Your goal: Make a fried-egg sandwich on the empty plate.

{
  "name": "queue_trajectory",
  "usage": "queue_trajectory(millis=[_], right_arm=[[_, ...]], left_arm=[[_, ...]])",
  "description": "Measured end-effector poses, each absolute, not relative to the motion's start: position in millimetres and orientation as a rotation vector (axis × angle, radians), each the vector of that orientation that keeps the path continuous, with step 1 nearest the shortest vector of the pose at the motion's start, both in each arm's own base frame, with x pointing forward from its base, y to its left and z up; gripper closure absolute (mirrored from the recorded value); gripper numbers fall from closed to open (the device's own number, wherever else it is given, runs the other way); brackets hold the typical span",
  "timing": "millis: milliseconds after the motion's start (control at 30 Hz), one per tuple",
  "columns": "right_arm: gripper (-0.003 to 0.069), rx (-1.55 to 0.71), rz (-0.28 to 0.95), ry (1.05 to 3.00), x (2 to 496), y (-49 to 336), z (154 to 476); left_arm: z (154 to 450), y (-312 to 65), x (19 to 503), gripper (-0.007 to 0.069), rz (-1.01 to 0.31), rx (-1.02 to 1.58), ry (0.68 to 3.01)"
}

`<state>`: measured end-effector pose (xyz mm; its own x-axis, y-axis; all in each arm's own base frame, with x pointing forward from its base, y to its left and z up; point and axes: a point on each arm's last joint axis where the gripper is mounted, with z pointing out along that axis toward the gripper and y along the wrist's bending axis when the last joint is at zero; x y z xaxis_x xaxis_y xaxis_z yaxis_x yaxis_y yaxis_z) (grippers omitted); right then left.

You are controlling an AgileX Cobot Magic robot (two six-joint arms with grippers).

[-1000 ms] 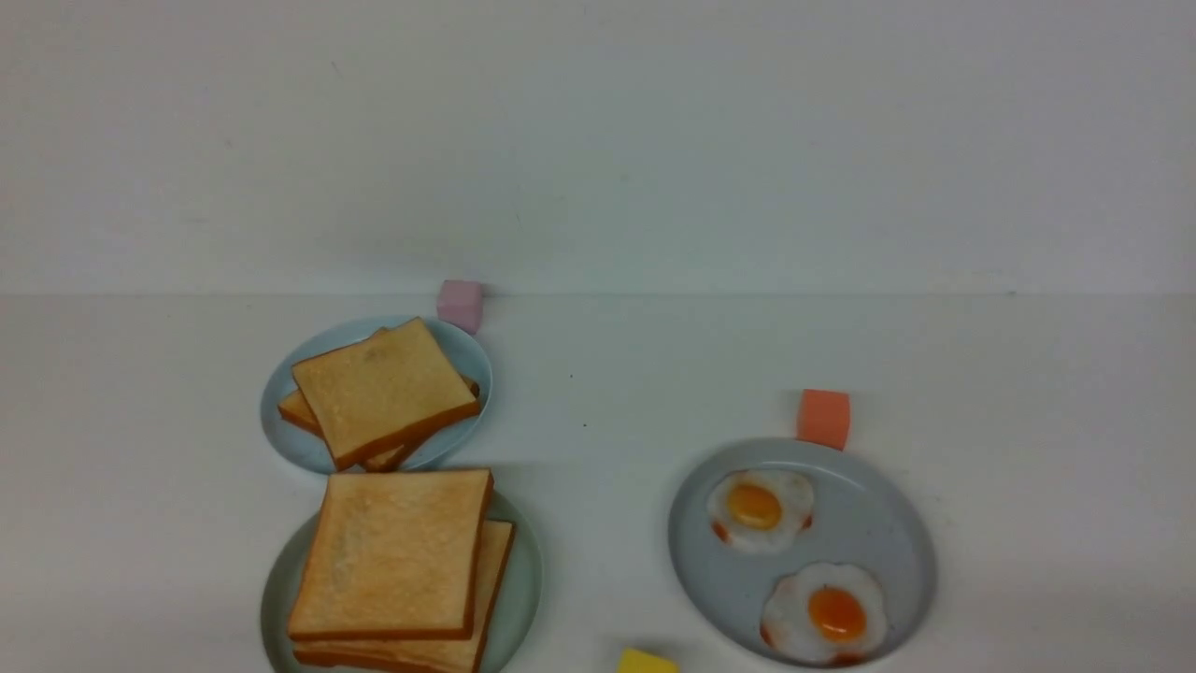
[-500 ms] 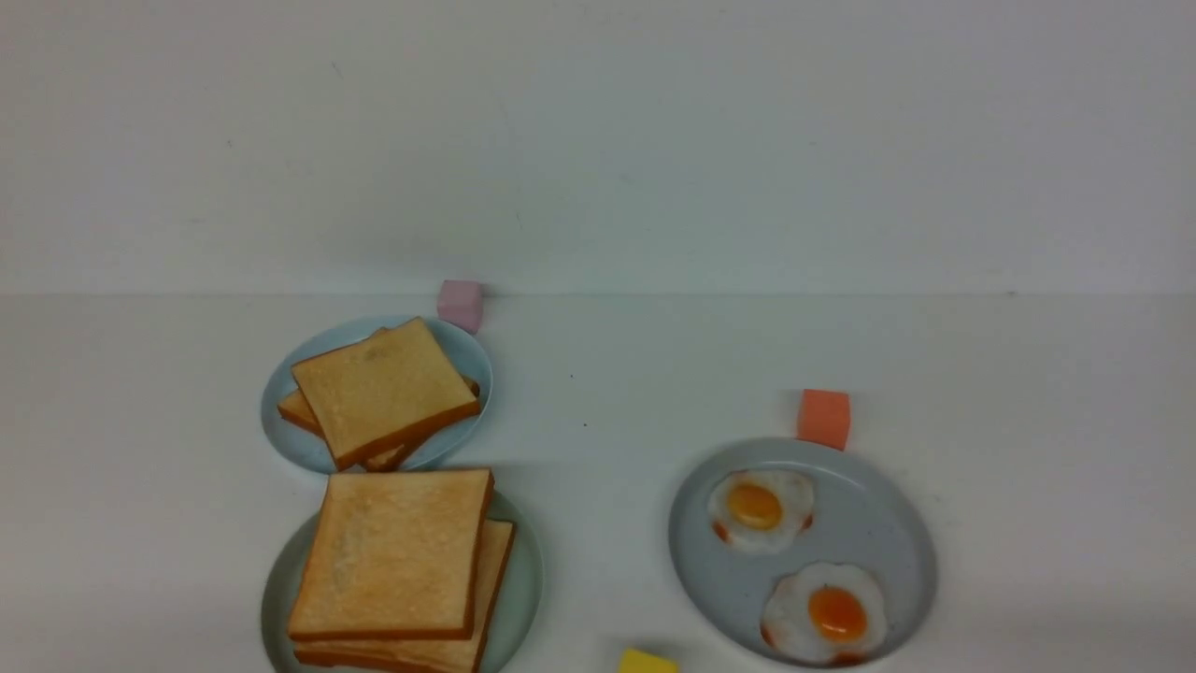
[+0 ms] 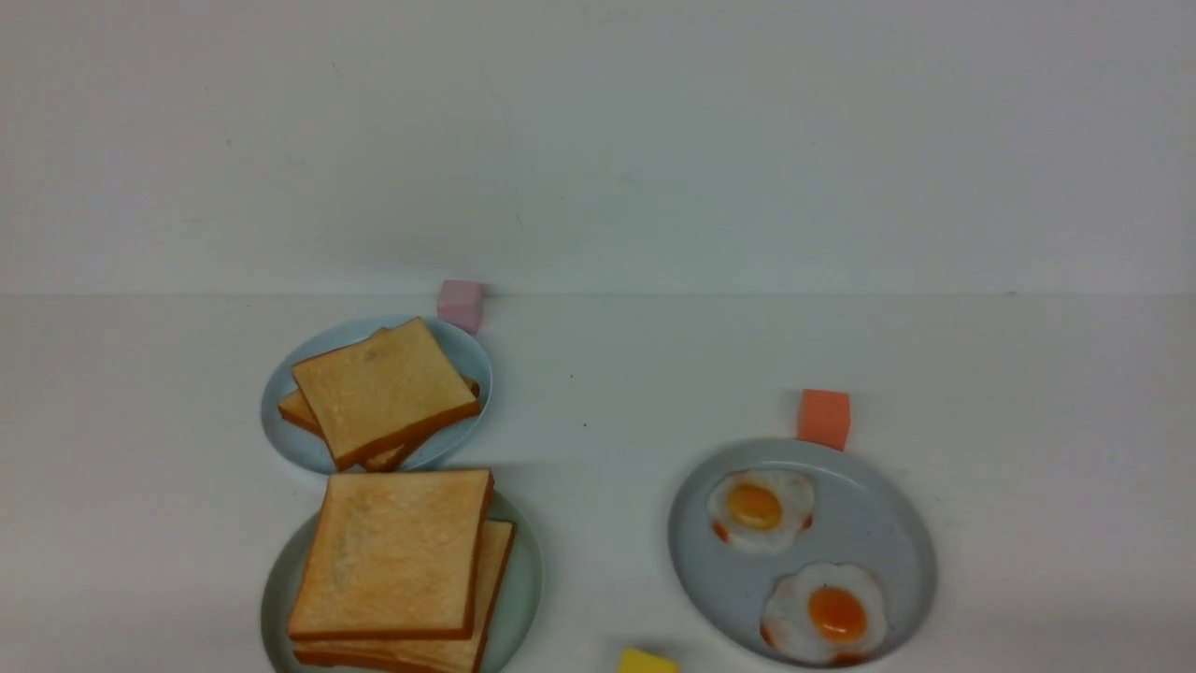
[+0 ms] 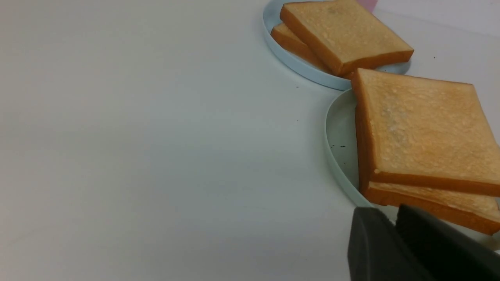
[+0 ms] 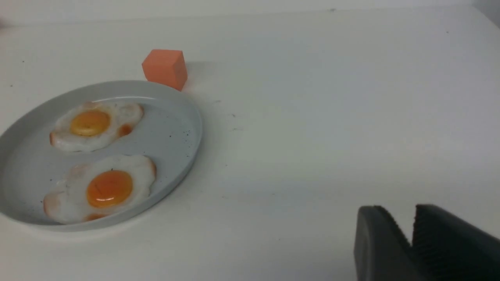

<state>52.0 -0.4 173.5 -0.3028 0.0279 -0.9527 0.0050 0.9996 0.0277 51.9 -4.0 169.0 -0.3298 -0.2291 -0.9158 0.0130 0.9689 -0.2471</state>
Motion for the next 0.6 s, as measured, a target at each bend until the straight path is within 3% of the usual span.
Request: queue_trajectory(millis=[600], right_arm=[[0.0475, 0.024, 0.023, 1.878, 52.0, -0.4, 173.6]], left_arm=[[169.0, -4.0, 51.9, 0.051, -0.247, -0.156, 1.894]])
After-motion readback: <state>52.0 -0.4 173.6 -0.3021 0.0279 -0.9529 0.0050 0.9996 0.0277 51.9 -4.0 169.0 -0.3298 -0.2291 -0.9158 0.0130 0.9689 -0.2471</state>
